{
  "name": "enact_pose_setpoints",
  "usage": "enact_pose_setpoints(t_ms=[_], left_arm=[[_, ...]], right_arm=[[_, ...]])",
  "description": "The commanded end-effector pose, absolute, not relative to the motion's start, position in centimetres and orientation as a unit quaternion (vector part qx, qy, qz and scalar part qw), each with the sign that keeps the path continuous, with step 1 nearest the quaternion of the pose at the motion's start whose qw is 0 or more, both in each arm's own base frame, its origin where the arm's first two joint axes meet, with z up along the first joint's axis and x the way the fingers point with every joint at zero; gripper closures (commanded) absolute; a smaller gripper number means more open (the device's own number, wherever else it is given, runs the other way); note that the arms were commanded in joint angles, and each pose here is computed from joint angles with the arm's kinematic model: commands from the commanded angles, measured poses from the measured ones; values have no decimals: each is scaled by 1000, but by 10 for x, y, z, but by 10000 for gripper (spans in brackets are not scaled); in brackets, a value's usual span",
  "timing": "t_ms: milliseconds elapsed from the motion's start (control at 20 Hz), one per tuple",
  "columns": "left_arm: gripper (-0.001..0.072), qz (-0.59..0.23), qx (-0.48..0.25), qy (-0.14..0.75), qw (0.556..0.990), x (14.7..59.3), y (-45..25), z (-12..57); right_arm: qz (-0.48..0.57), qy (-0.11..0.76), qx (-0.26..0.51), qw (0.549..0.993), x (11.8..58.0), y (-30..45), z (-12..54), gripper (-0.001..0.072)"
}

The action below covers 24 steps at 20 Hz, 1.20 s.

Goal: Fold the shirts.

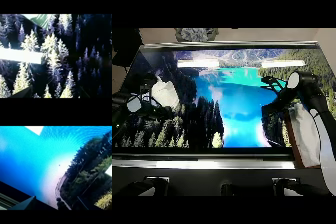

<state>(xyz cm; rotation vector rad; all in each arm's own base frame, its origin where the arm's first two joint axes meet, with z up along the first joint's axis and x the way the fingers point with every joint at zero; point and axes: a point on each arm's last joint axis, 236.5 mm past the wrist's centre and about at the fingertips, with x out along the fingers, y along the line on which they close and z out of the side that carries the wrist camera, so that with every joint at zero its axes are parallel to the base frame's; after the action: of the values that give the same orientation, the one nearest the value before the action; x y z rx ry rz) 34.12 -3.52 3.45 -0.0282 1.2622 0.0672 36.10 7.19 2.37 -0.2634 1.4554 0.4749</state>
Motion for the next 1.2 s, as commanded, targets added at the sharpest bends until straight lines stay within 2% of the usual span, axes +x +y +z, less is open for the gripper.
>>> enact_pose_setpoints(t_ms=[0,600,800,1050,1100,1150], left_arm=[[40,32,-13,590,807,341,-35,35],[40,32,-13,590,807,341,-35,35],[39,32,-12,590,807,344,-35,31],[39,31,-13,598,801,347,-37,21],[39,29,-13,591,806,353,-38,20],[1,27,-7,563,826,371,-36,23]], right_arm=[[215,657,-119,713,361,72,24,100],[215,657,-119,713,361,72,24,100],[206,617,-121,749,386,75,26,99],[198,588,-125,774,405,75,30,98],[191,571,-130,788,415,73,33,98],[183,558,-137,798,423,70,35,99]])
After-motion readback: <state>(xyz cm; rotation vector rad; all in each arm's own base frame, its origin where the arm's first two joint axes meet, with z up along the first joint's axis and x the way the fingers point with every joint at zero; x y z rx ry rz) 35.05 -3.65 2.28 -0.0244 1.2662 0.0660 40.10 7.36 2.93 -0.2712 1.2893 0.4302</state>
